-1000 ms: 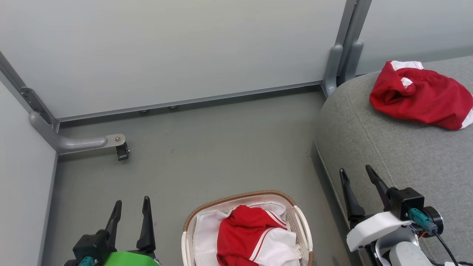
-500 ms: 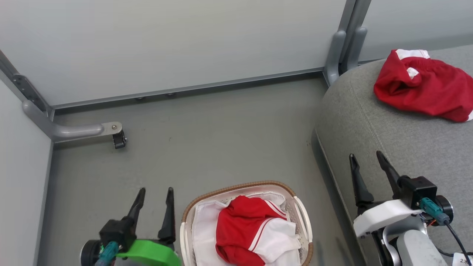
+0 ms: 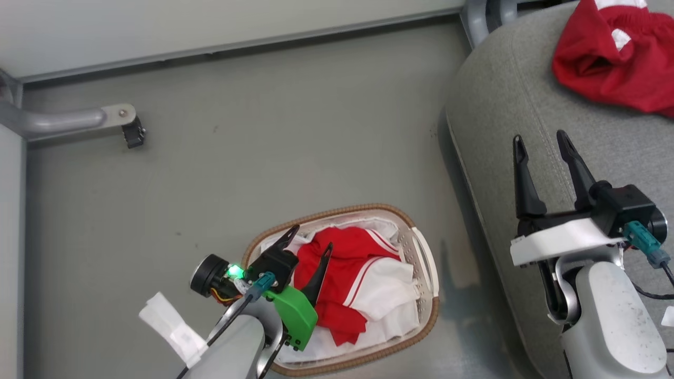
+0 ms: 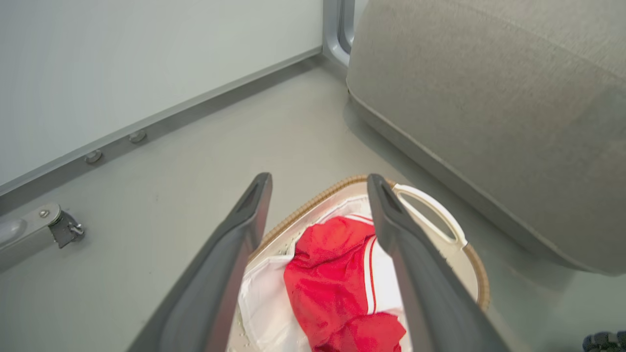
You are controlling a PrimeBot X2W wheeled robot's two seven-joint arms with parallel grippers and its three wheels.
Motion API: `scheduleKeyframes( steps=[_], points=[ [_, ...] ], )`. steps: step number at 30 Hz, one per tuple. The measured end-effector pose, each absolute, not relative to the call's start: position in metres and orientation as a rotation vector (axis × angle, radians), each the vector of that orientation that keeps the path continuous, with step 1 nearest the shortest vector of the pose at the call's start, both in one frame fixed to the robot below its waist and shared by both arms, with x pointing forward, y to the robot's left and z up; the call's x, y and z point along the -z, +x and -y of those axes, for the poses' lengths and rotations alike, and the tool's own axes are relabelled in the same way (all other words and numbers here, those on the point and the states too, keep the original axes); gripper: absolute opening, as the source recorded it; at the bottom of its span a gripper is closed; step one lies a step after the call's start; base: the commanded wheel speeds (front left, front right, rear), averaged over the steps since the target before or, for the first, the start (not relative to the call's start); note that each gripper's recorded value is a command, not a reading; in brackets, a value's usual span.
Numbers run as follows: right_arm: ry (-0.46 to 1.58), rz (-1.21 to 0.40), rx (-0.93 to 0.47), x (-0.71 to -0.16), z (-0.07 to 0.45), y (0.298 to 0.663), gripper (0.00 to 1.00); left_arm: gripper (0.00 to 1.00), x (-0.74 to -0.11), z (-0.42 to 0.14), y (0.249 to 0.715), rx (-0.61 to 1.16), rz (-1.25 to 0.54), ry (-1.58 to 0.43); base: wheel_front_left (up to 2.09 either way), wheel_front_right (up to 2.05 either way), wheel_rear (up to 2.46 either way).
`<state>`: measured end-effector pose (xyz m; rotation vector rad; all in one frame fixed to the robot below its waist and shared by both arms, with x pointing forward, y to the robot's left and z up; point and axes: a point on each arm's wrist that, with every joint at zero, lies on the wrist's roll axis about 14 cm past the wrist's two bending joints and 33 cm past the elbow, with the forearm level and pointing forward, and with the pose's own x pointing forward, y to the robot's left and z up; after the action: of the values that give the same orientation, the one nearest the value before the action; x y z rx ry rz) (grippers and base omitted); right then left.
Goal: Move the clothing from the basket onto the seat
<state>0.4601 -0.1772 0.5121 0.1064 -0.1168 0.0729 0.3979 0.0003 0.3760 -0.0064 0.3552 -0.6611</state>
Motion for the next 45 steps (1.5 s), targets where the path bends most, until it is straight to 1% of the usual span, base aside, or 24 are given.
scheduleKeyframes(
  steps=[3,7,11,18,24,29,33,34,35,36,37,38,39,45],
  points=[
    [0.108,0.113,-0.072,-0.506,0.178,0.472,1.0,1.0,-0.338,0.006,0.39,0.725,-0.479,0.049,0.0,0.0,0.0],
    [0.11,0.068,-0.063,-0.484,0.182,0.481,1.0,1.0,-0.282,0.006,0.361,0.806,-0.678,0.126,0.0,0.0,0.0],
    [0.115,0.032,-0.056,-0.466,0.185,0.489,1.0,1.0,-0.247,0.001,0.35,0.82,-0.803,0.133,0.0,0.0,0.0],
    [0.118,-0.014,-0.031,-0.44,0.197,0.497,1.0,1.0,-0.2,-0.006,0.345,0.851,-0.936,0.197,0.0,0.0,0.0],
    [0.12,-0.042,-0.013,-0.423,0.205,0.504,1.0,1.0,-0.167,-0.013,0.349,0.854,-1.003,0.242,0.0,0.0,0.0],
    [0.115,-0.064,0.0,-0.409,0.212,0.508,1.0,1.0,-0.144,-0.014,0.342,0.815,-1.092,0.205,0.0,0.0,0.0],
    [0.11,-0.086,0.005,-0.399,0.215,0.508,1.0,1.0,-0.131,-0.008,0.338,0.833,-1.116,0.209,0.0,0.0,0.0],
    [0.108,-0.09,0.006,-0.397,0.216,0.508,1.0,0.94,-0.128,-0.007,0.338,0.833,-1.121,0.202,0.0,0.0,0.0],
    [0.109,-0.092,0.009,-0.396,0.217,0.509,1.0,0.55,-0.127,-0.005,0.338,0.833,-1.123,0.197,0.0,0.0,0.0],
    [0.108,-0.093,0.011,-0.395,0.218,0.509,1.0,0.42,-0.126,-0.002,0.339,0.838,-1.117,0.196,0.0,0.0,0.0],
    [0.105,-0.095,0.014,-0.394,0.22,0.509,1.0,0.38,-0.125,0.001,0.342,0.842,-1.108,0.191,0.0,0.0,0.0],
    [0.103,-0.099,0.017,-0.393,0.221,0.508,1.0,0.14,-0.125,0.004,0.344,0.845,-1.1,0.183,0.0,0.0,0.0],
    [0.102,-0.101,0.019,-0.392,0.221,0.508,1.0,0.0,-0.125,0.006,0.344,0.844,-1.099,0.175,0.0,0.0,0.0],
    [0.098,-0.098,0.023,-0.396,0.222,0.506,1.0,0.0,-0.138,0.01,0.355,0.814,-1.048,0.119,0.0,0.0,0.0]
  ],
)
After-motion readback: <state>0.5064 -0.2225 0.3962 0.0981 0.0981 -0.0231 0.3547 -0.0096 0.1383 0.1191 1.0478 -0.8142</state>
